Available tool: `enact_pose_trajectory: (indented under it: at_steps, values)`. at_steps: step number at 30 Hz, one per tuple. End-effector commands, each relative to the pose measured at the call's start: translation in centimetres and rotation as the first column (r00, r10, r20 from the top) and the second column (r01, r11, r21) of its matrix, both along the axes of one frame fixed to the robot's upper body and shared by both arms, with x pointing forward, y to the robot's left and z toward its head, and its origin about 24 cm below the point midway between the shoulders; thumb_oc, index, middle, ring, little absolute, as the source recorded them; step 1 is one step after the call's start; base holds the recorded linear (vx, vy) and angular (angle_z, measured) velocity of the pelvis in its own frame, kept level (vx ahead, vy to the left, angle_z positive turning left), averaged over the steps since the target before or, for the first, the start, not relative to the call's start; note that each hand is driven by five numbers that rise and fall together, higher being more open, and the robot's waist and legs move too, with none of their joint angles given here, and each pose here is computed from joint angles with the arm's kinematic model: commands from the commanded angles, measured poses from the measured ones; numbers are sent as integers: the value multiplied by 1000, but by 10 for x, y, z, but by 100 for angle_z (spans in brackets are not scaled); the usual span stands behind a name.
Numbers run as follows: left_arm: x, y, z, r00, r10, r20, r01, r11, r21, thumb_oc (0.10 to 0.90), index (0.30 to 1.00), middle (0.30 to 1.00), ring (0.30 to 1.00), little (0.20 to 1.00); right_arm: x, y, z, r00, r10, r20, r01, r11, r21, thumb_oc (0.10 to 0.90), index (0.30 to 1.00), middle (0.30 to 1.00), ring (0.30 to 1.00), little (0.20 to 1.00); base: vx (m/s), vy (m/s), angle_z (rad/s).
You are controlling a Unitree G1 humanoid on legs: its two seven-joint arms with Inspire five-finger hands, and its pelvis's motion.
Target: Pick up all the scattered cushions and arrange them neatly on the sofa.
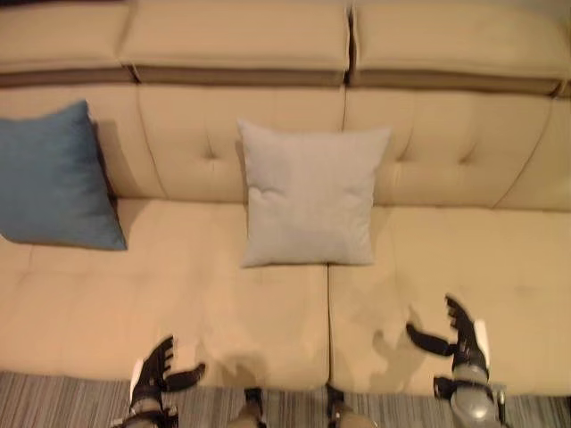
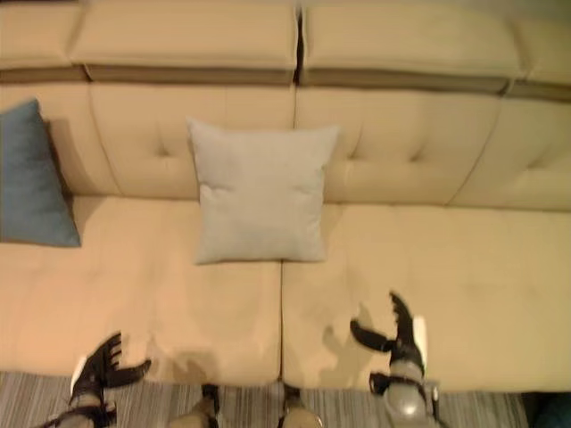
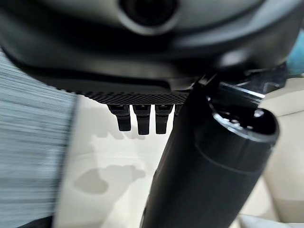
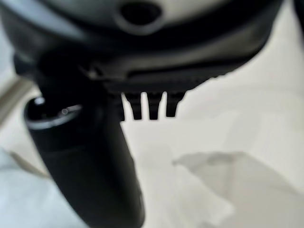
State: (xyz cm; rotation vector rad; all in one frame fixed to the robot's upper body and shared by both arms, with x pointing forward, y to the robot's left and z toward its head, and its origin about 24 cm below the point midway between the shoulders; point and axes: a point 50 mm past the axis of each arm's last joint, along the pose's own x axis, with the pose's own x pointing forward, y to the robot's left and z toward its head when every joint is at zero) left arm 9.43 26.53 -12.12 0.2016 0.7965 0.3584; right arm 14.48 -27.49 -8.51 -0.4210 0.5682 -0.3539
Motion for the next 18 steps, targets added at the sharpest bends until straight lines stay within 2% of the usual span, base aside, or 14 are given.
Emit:
enact_pose_trajectory:
  at_steps: [1, 5, 10, 18]
  values:
    - [28, 2, 7, 996, -66, 58, 64, 997, 49, 800, 900, 900, 900, 900, 20, -8, 14, 996, 58, 68, -56, 998, -41, 800, 900, 900, 900, 900, 33, -32, -3]
    - [12, 0, -9, 994, -74, -80, 78, 995, 56, 800, 900, 900, 900, 900, -2, 4, -16, 989, 100, -110, -100, 995, 6, 800, 900, 900, 900, 900, 10, -43, 0]
    - [2, 0, -17, 985, -66, -158, 76, 995, 60, 800, 900, 900, 900, 900, -18, 7, -33, 972, 89, -219, -81, 996, 46, 800, 900, 900, 900, 900, 22, -48, -2]
    - [21, -8, -16, 984, -116, -136, 124, 991, 56, 800, 900, 900, 900, 900, -24, 3, -41, 958, 38, -285, -24, 998, 53, 800, 900, 900, 900, 900, -107, -40, 8]
